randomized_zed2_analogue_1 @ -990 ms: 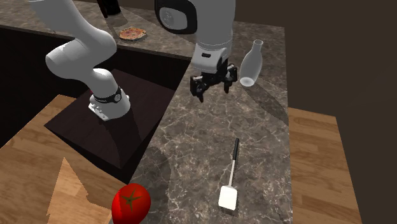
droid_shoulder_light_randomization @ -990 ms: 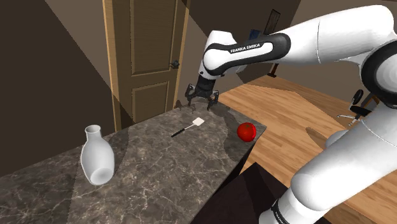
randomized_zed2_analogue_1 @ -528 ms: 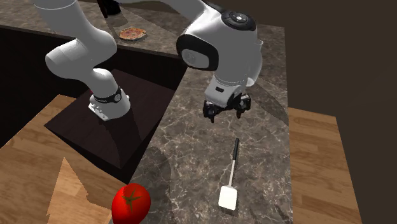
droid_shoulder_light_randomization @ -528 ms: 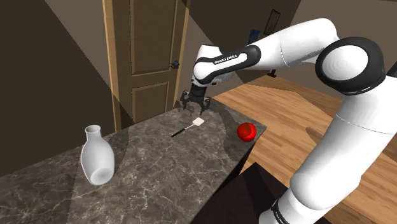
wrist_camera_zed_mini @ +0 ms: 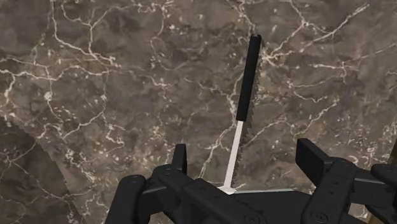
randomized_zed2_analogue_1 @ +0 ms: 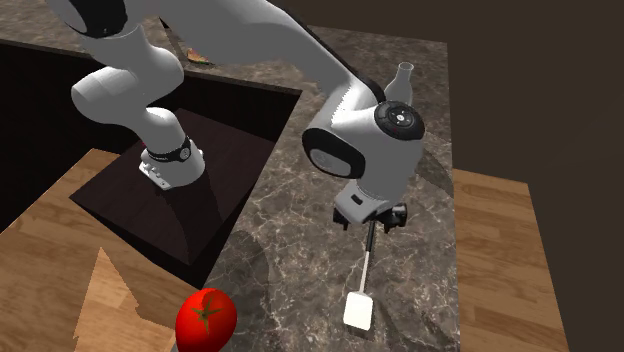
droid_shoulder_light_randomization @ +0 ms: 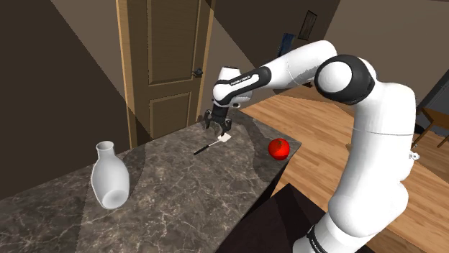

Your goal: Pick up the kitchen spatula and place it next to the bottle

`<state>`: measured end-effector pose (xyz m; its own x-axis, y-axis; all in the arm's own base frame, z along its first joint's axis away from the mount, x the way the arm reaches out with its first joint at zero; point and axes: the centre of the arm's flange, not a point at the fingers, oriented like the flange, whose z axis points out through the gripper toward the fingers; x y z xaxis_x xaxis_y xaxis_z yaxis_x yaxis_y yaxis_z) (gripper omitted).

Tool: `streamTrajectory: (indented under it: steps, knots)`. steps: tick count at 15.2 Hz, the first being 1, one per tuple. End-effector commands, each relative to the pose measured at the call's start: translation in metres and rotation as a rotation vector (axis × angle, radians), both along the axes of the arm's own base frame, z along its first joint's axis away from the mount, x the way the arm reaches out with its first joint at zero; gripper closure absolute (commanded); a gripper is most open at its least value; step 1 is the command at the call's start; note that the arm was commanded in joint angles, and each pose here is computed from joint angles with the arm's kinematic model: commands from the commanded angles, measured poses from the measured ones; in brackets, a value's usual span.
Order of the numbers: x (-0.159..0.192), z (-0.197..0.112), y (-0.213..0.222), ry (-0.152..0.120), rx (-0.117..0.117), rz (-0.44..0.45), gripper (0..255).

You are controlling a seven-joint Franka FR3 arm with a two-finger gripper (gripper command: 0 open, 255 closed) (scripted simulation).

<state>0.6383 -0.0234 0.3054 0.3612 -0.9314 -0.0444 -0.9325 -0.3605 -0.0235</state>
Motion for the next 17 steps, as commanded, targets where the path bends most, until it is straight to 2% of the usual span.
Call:
streamTrajectory:
  steps: [1, 5, 13, 17]
  knots:
    - [0.013, -0.023, -0.011, 0.01, 0.004, -0.067, 0]
    - [0.035, -0.064, -0.039, 0.029, 0.014, -0.196, 0]
    - [0.035, -0.105, -0.037, 0.029, 0.015, -0.199, 0]
    - [0.035, -0.105, -0.037, 0.029, 0.015, -0.199, 0]
